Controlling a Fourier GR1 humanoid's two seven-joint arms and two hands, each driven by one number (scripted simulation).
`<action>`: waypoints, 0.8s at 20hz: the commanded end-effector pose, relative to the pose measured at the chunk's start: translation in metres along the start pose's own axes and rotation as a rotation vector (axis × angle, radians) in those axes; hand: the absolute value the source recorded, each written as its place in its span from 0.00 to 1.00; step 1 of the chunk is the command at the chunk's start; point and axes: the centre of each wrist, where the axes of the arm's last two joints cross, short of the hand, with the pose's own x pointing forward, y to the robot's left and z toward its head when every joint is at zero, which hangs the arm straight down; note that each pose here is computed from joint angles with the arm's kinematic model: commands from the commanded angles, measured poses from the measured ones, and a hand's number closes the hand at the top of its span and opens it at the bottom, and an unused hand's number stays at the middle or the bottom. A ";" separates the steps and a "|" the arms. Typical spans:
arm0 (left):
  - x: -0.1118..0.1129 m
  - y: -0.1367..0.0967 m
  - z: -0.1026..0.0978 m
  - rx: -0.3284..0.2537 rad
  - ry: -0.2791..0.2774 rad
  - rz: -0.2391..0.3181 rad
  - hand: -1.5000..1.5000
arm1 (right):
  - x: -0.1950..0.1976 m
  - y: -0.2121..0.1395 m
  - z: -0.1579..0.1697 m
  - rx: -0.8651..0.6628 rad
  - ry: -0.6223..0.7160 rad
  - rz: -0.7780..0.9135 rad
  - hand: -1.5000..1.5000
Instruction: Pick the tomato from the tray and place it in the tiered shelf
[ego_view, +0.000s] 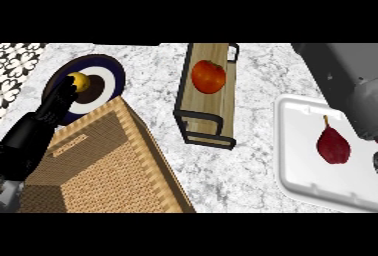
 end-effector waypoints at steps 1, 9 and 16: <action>-0.048 -0.036 0.022 -0.088 0.199 0.067 0.50 | 0.020 -0.047 0.028 -0.134 0.035 0.021 0.00; -0.037 -0.037 0.016 -0.112 0.160 0.074 0.50 | 0.037 -0.089 0.062 -0.143 -0.023 0.069 0.00; -0.025 -0.034 0.007 -0.104 0.130 0.072 0.50 | 0.047 -0.111 0.085 -0.092 -0.050 0.105 0.00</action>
